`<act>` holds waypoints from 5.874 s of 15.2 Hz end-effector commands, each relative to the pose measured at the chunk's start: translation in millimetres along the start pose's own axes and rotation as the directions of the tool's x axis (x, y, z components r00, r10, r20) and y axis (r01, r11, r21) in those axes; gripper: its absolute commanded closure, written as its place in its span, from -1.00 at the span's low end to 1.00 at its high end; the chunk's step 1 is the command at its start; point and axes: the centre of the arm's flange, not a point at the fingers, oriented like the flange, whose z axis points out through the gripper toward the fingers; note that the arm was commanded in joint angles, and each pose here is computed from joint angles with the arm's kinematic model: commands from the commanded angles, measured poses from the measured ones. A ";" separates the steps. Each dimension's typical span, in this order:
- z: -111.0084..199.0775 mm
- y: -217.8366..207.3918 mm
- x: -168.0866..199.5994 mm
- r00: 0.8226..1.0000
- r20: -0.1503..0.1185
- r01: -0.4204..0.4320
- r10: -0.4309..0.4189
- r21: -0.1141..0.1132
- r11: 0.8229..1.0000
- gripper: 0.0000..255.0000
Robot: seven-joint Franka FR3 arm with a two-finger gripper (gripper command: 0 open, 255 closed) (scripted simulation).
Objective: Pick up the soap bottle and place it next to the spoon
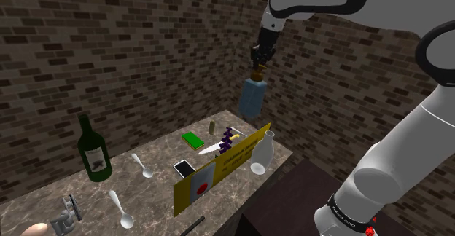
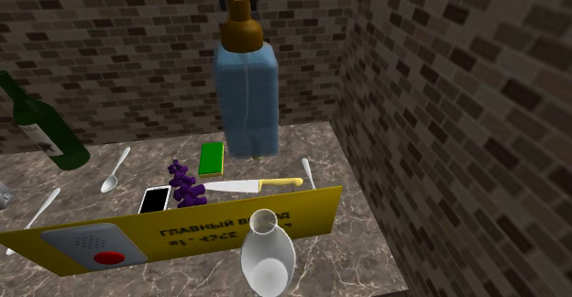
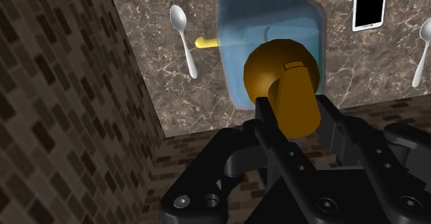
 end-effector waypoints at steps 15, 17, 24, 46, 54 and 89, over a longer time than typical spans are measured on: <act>-29.4 -141.2 -33.2 1.000 0.000 0.000 0.000 0.000 1.000 1.00; -29.8 -166.8 -39.6 1.000 0.000 0.000 0.000 0.000 1.000 1.00; -31.4 -256.5 -61.9 1.000 0.000 0.000 0.000 0.000 1.000 1.00; -30.9 -520.6 -128.4 1.000 0.000 0.000 0.000 0.000 1.000 1.00; 11.1 -520.2 -132.5 1.000 0.000 0.000 0.000 0.000 1.000 1.00; 195.0 -518.3 -150.3 1.000 0.000 0.000 0.000 0.000 1.000 1.00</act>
